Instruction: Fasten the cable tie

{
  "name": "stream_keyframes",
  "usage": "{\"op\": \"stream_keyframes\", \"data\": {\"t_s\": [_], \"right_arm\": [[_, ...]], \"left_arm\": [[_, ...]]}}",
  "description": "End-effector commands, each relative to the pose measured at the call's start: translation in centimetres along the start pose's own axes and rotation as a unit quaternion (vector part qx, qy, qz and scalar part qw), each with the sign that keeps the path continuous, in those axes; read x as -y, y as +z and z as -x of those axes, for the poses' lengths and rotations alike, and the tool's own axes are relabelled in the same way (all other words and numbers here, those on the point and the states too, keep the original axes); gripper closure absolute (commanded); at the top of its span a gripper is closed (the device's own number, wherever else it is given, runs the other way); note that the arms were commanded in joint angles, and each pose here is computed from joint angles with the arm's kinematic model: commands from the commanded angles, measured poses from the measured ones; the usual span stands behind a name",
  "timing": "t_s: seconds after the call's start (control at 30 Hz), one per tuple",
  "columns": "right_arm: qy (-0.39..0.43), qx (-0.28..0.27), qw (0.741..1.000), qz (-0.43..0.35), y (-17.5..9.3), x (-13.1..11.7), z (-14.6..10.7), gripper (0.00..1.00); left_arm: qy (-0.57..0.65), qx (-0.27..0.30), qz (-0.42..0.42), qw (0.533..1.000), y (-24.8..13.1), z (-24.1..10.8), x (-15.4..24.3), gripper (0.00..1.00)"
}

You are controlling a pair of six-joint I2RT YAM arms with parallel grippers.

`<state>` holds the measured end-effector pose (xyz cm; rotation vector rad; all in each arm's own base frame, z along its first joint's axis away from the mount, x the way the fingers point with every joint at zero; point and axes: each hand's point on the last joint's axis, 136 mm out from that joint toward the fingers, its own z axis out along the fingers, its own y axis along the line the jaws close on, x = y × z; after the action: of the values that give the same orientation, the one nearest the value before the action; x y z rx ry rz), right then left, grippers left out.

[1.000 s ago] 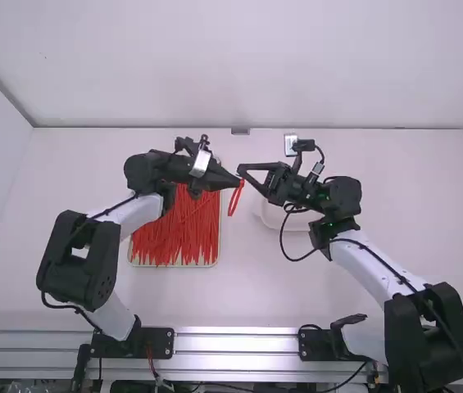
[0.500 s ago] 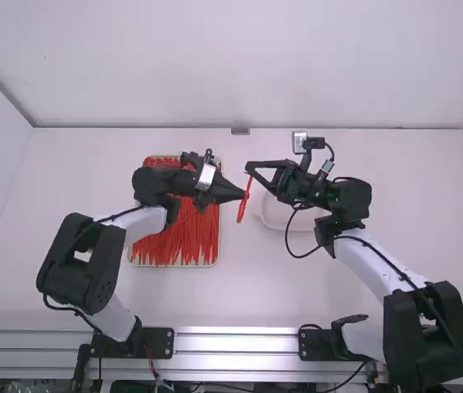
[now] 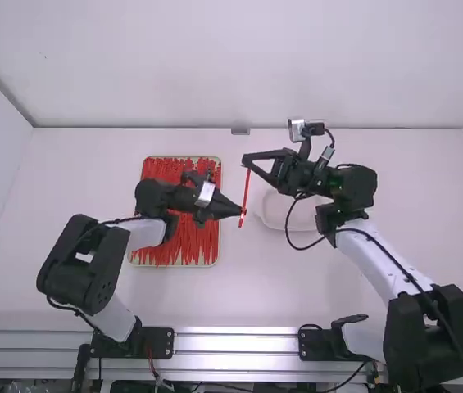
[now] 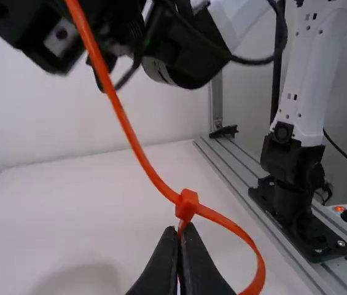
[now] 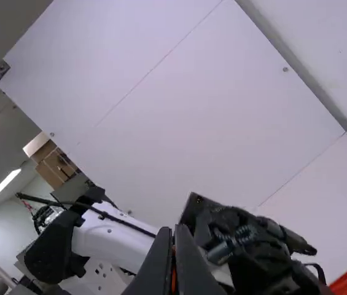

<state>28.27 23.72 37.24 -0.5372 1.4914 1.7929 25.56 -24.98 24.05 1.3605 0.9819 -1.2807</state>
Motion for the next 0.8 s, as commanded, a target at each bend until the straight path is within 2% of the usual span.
{"op": "stream_keyframes", "data": {"t_s": [0.0,0.4,0.7,0.73,0.77], "right_arm": [[-0.056,0.039,0.997,0.018,0.4,-3.1,3.7,1.00],[-0.073,0.044,0.996,0.028,0.5,-4.8,5.6,1.00],[-0.077,0.020,0.996,0.036,0.7,-5.3,4.8,1.00],[-0.077,0.015,0.996,0.037,0.7,-5.3,4.7,0.97],[-0.078,0.009,0.996,0.039,0.7,-5.3,4.5,0.87]], "left_arm": [[-0.008,-0.014,-0.046,0.999,0.4,-1.5,2.4,0.99],[-0.020,-0.014,-0.043,0.999,0.2,-3.0,3.8,0.99],[-0.020,-0.014,-0.042,0.999,0.2,-3.0,3.7,0.99],[-0.020,-0.013,-0.041,0.999,0.2,-3.0,3.7,0.98],[-0.020,-0.011,-0.030,0.999,0.1,-2.9,3.3,0.99]]}}
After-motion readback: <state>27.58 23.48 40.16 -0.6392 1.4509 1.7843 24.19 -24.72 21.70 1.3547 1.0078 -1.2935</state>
